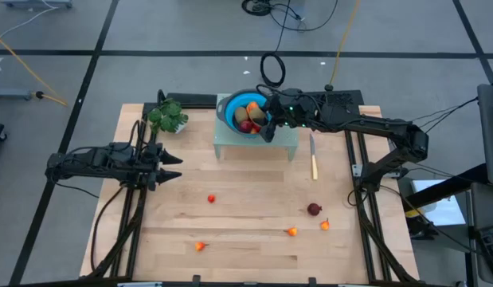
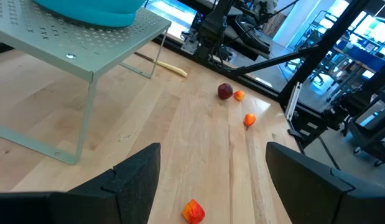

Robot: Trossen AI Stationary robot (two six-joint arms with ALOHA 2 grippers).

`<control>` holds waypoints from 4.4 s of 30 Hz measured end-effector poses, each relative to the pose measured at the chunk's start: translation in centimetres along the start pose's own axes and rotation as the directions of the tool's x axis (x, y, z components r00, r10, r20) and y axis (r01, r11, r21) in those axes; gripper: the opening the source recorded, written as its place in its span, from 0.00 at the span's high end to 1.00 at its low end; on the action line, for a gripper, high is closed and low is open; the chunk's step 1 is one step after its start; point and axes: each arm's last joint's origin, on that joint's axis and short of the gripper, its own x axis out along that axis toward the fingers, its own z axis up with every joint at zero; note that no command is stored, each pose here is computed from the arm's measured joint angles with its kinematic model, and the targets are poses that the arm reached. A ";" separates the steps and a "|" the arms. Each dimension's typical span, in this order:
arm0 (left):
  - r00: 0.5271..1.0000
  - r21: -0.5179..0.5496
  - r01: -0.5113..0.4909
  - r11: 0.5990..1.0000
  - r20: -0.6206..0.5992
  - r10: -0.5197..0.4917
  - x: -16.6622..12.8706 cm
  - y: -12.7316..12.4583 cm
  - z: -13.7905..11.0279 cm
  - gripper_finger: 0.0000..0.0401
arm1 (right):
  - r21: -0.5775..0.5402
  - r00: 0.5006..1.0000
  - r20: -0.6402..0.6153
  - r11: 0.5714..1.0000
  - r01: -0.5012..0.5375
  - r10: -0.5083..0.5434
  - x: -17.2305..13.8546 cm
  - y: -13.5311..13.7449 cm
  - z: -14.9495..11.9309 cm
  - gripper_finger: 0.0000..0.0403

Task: Pick & Place Fruit
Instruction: Put the kiwi into the colander on the shelf, then put the pomegranate into the colander on the shelf

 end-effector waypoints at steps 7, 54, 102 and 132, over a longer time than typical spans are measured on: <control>1.000 -0.001 0.000 1.000 0.000 0.000 0.0 0.0 0.0 0.27 | 0.000 1.000 0.005 1.000 0.000 0.000 0.0 0.0 0.0 0.34; 1.000 0.110 0.002 0.994 -0.001 -0.001 0.0 0.0 0.0 0.27 | -0.018 0.966 -0.073 0.968 -0.251 0.249 -7.9 12.4 -2.0 1.00; 0.995 0.192 -0.093 0.977 0.044 0.086 0.0 0.2 0.2 0.27 | 0.071 0.823 -0.362 0.894 -0.443 0.437 -13.4 8.4 -13.9 1.00; 0.995 0.163 -0.092 0.982 0.045 0.086 0.0 0.2 0.2 0.27 | -0.063 0.667 -0.561 0.779 -0.624 0.490 -16.0 8.3 -18.3 0.99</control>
